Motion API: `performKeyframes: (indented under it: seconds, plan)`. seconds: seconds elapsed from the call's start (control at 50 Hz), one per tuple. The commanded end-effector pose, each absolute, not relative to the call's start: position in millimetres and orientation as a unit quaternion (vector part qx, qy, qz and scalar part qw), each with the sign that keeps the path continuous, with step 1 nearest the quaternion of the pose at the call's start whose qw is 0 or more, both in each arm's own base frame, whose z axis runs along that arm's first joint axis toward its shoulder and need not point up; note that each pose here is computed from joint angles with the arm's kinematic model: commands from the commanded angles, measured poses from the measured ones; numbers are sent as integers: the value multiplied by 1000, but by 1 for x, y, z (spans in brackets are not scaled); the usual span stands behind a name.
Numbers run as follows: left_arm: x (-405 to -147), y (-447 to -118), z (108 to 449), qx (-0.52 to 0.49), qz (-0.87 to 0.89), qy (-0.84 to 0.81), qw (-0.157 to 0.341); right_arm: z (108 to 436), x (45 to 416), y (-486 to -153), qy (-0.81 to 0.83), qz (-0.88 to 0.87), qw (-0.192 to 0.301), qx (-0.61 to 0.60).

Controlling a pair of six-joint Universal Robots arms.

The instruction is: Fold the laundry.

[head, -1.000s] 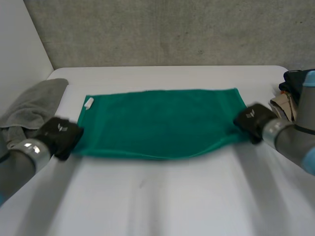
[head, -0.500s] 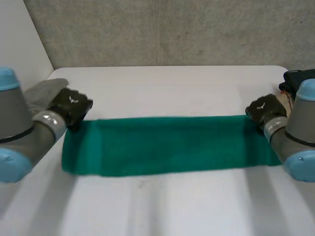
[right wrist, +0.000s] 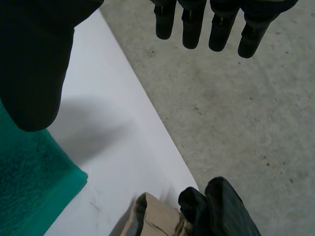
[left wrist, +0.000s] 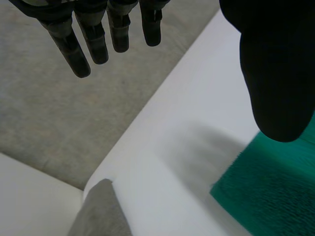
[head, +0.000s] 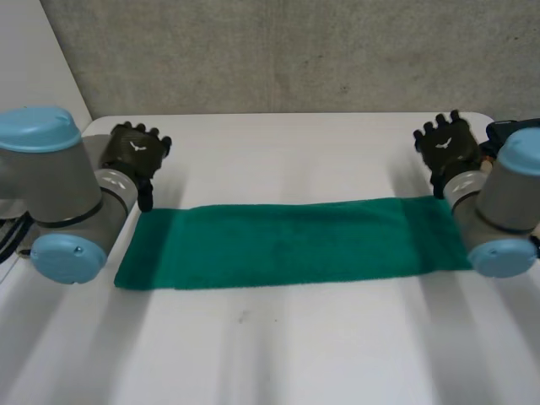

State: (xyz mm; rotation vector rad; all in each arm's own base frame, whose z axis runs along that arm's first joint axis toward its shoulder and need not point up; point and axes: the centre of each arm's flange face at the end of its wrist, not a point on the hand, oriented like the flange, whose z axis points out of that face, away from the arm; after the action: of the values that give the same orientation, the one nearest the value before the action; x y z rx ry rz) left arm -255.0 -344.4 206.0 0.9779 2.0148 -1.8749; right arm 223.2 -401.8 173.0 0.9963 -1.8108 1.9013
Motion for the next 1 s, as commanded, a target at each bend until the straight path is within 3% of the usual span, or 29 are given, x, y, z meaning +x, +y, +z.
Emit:
performKeyframes:
  seconds: [0.02,0.12,0.22,0.54,0.74,0.86,0.94,1.0]
  plan:
    - [-242,-325,220,316,-635,696,111,210,190,-374,-701,629,99,322]
    - [-237,-298,216,337,-620,703,87,201,164,-345,-761,554,57,333]
    - [-237,-280,210,354,-616,701,61,182,151,-335,-775,532,30,339]
    - [-240,-273,203,346,-617,706,44,115,146,-355,-756,551,55,349]
    - [-236,-267,209,333,-621,708,38,144,101,-362,-770,563,111,279]
    - [-231,-264,215,327,-626,707,39,173,58,-370,-759,564,185,267]
    - [-227,-263,218,323,-628,707,40,187,61,-372,-742,566,218,287]
    - [-225,-262,219,321,-629,707,39,195,89,-370,-716,588,207,313]
